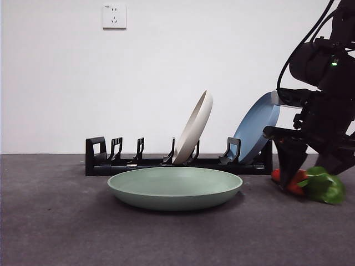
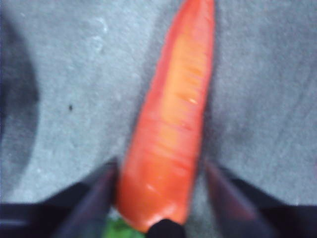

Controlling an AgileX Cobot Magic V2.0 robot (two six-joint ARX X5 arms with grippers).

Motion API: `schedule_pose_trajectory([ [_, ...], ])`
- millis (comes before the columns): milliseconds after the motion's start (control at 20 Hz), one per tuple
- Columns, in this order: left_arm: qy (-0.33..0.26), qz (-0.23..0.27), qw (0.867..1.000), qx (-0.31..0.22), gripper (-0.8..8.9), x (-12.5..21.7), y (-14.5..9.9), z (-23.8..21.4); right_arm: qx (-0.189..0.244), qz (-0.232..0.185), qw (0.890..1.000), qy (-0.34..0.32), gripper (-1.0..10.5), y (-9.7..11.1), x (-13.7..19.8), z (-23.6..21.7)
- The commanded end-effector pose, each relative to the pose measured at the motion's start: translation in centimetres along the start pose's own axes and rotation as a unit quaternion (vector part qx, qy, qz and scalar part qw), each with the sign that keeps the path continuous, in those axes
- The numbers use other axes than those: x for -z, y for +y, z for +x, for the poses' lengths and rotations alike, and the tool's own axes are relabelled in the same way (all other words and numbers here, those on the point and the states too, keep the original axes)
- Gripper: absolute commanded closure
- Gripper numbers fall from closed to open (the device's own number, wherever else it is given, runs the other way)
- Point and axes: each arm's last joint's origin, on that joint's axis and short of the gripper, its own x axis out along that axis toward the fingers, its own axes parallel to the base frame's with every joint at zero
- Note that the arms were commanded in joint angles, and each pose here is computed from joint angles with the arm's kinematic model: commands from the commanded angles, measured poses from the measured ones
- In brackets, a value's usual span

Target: Take the green plate from the plate rack,put the plate on the table,take the carrot from the table,put the carrot in the plate

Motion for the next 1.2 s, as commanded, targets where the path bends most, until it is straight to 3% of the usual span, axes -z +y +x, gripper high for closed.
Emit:
schedule_pose_trajectory([
  [50, 0.0, -0.005, 1.0, 0.001, 5.3, 0.1, -0.1, 0.1, -0.005, 0.004, 1.0, 0.002, 9.6, 0.1, 0.1, 0.3],
  [350, 0.001, -0.004, 1.0, -0.001, 5.3, 0.1, -0.1, 0.1, -0.019, -0.009, 1.0, -0.008, 9.6, 1.3, 0.2, -3.7],
  [650, 0.001, -0.005, 1.0, -0.001, 5.3, 0.1, -0.1, 0.1, -0.087, -0.07, 0.991, -0.076, 9.6, 6.7, 0.3, -8.2],
  [950, 0.002, -0.004, 1.0, -0.001, 5.3, 0.1, -0.1, 0.1, -0.146, -0.121, 0.975, -0.117, 9.6, 12.7, 0.2, -5.4],
  [1200, 0.007, -0.004, 1.0, -0.002, 5.3, 0.2, 0.0, 0.1, -0.143, -0.126, 0.977, -0.098, 9.6, 14.5, 0.7, -0.6],
])
